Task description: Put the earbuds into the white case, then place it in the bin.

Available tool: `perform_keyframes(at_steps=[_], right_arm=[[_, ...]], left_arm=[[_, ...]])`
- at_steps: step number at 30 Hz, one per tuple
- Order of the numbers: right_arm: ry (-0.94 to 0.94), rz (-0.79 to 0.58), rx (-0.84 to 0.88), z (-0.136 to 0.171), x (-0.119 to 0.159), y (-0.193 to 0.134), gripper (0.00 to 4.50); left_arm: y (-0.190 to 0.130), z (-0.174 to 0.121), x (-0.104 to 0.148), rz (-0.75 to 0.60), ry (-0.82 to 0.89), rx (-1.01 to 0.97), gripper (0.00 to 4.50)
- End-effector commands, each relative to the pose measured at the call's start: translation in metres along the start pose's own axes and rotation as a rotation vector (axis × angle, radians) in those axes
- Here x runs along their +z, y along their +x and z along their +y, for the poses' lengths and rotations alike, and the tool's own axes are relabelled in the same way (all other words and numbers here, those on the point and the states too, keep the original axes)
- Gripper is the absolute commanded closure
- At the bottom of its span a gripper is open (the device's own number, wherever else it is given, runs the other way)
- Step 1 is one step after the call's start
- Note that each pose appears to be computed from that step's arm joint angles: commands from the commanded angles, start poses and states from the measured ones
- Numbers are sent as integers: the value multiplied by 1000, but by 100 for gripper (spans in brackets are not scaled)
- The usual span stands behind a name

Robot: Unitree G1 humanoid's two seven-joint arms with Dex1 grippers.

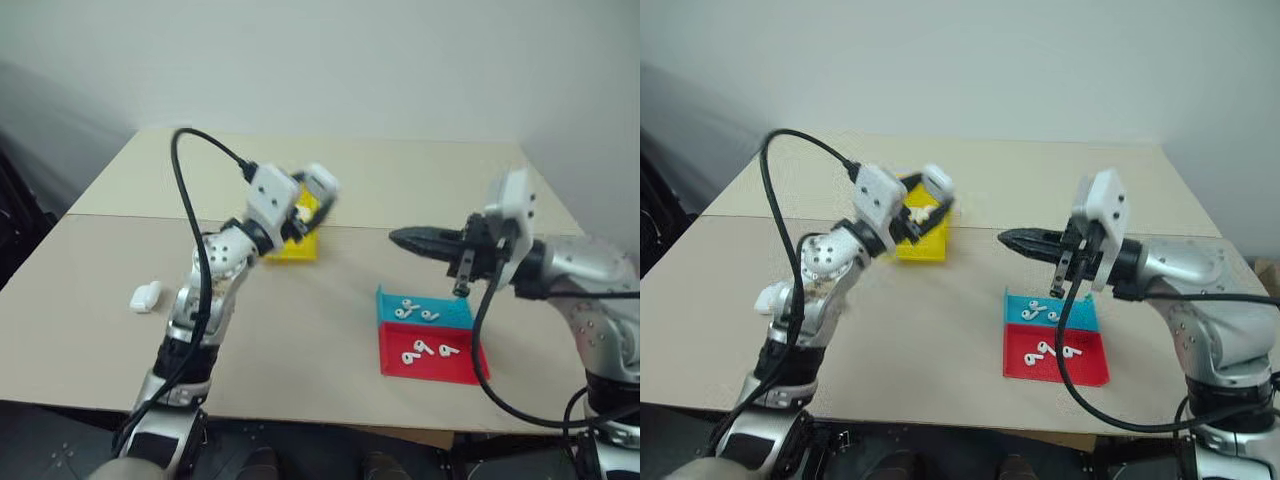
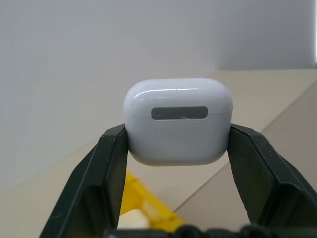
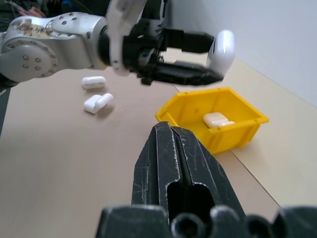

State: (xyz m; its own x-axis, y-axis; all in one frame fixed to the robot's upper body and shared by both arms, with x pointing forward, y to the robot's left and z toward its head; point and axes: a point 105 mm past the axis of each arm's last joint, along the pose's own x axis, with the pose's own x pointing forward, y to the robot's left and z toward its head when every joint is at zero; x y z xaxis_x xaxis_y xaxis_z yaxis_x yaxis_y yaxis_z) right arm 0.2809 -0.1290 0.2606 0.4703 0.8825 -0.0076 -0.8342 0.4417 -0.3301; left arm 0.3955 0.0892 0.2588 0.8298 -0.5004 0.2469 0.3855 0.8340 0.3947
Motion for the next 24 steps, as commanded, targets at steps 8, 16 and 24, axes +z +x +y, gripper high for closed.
perform_keyframes(at_steps=[8,16,24], right_arm=[[-31,40,-75,-8,-6,-5,444],[-34,84,-71,0,-13,-4,450],[-39,121,-68,-1,-19,-5,450]], left_arm=[[17,20,-54,254,51,104,174],[17,20,-66,294,6,99,45],[15,7,-42,112,-74,16,3]])
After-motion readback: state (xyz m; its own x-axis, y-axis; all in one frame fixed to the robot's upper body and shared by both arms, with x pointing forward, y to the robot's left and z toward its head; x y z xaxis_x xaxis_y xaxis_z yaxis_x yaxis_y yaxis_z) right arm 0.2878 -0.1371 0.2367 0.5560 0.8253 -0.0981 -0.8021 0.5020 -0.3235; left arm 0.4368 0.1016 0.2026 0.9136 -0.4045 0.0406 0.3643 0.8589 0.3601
